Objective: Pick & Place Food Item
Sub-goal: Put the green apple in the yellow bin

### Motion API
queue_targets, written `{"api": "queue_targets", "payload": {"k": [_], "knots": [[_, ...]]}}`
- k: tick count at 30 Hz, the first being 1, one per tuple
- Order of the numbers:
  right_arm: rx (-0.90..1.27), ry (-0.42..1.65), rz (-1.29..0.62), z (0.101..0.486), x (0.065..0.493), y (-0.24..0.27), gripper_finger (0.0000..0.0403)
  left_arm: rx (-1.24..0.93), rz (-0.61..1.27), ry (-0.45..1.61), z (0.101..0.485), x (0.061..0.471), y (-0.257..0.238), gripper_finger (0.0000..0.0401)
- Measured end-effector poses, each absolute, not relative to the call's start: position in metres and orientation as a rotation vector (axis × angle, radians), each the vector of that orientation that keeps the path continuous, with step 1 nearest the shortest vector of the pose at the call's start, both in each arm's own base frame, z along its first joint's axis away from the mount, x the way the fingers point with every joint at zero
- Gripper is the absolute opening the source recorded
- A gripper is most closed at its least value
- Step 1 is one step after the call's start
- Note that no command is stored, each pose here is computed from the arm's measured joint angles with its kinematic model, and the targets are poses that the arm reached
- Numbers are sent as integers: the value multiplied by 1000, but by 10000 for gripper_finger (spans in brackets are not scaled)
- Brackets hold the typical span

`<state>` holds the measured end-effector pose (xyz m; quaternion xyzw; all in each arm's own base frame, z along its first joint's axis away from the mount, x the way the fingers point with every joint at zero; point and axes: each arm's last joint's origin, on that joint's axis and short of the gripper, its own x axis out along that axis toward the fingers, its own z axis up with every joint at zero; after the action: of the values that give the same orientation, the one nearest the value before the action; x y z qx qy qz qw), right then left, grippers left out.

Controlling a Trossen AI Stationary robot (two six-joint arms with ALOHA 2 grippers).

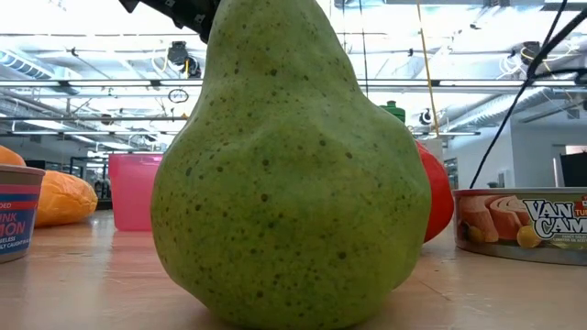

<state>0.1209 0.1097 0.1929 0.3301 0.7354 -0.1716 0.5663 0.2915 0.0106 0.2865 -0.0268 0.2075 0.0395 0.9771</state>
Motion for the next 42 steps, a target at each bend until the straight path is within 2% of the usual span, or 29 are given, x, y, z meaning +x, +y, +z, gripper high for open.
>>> {"api": "queue_targets", "payload": {"k": [7, 16, 23, 30, 32, 35, 39, 42], "knots": [[718, 1636, -374, 169, 120, 106, 325, -57, 80, 418, 286, 291, 11, 340], [568, 1302, -358, 173, 138, 96, 317, -57, 80, 417, 287, 292, 11, 340], [540, 1138, -307, 189, 145, 90, 315, -87, 87, 415, 287, 292, 11, 340], [430, 810, -189, 229, 157, 91, 315, -139, 97, 410, 287, 292, 11, 340], [300, 667, -154, 239, 164, 92, 315, -138, 96, 388, 289, 293, 11, 340], [-20, 509, -118, 241, 176, 96, 315, -154, 95, 340, 292, 296, 11, 340], [-499, 374, -108, 228, 196, 99, 315, -181, 94, 272, 298, 298, 11, 340], [-725, 287, -127, 213, 211, 97, 315, -201, 94, 240, 301, 299, 11, 340]]}}
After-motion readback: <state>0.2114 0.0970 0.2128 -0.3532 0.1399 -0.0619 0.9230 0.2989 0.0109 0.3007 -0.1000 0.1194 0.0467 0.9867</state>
